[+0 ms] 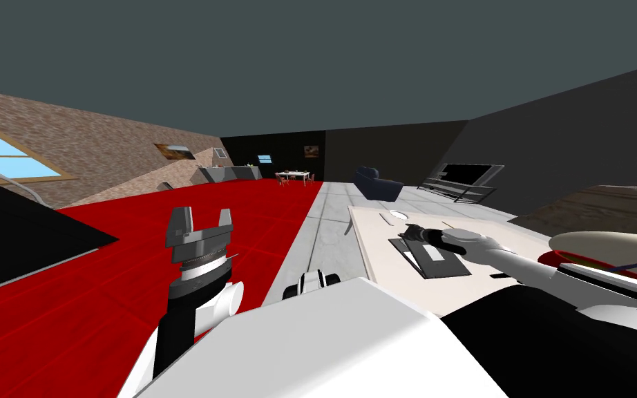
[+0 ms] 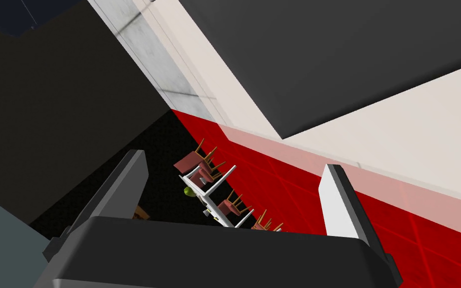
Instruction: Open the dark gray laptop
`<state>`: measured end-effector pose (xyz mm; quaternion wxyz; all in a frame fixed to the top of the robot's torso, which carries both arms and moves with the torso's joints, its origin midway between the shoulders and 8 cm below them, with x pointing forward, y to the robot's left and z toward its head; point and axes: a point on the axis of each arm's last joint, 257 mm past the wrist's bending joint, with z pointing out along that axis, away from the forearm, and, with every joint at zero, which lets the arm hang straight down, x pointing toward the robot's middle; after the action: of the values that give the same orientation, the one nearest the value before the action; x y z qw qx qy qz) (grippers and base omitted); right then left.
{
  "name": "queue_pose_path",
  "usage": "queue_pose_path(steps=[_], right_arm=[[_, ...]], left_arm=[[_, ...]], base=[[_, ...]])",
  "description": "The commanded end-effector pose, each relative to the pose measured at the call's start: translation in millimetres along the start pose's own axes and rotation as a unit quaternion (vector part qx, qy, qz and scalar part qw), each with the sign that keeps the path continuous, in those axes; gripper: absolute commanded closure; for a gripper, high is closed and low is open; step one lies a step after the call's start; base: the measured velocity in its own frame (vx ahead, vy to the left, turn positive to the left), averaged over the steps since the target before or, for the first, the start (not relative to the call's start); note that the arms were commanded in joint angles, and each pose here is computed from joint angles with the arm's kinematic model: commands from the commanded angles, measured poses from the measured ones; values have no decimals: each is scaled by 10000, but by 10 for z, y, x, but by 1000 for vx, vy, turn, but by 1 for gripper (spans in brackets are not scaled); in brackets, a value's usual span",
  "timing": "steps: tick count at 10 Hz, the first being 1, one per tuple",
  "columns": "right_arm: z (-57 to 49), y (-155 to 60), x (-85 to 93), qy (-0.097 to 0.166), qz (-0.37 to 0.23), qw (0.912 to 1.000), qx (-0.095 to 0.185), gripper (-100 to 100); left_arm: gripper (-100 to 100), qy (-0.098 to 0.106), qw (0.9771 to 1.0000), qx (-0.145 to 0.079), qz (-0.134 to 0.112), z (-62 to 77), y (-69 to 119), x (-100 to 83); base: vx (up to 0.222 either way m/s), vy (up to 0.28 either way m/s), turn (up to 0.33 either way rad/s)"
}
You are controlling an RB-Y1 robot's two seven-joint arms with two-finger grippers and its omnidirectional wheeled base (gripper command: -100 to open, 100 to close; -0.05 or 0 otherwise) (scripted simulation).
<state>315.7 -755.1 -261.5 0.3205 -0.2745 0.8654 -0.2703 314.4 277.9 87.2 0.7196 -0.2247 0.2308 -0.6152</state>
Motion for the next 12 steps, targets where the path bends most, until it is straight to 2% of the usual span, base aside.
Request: queue_pose_path(steps=[1, 5, 6, 7, 12], right_arm=[[-73, -142, -68, -27, -28, 10000, 2, -100], [-228, -407, -228, -90, -97, 9999, -39, -100], [-193, -349, -202, -76, -94, 9999, -29, -100], [-198, -356, -211, -81, -85, 9999, -32, 0], [-198, -356, -210, -81, -86, 9999, -32, 0]], left_arm=[[0, 0, 10000, 0, 0, 0, 0, 0], [0, -1, 10000, 0, -1, 0, 0, 0], [0, -1, 10000, 0, -1, 0, 0, 0], [0, 0, 10000, 0, -1, 0, 0, 0], [0, 0, 10000, 0, 0, 0, 0, 0]], base=[[16, 15, -83], [22, 33, -51], [10, 16, -13], [0, 0, 0], [0, 0, 0]])
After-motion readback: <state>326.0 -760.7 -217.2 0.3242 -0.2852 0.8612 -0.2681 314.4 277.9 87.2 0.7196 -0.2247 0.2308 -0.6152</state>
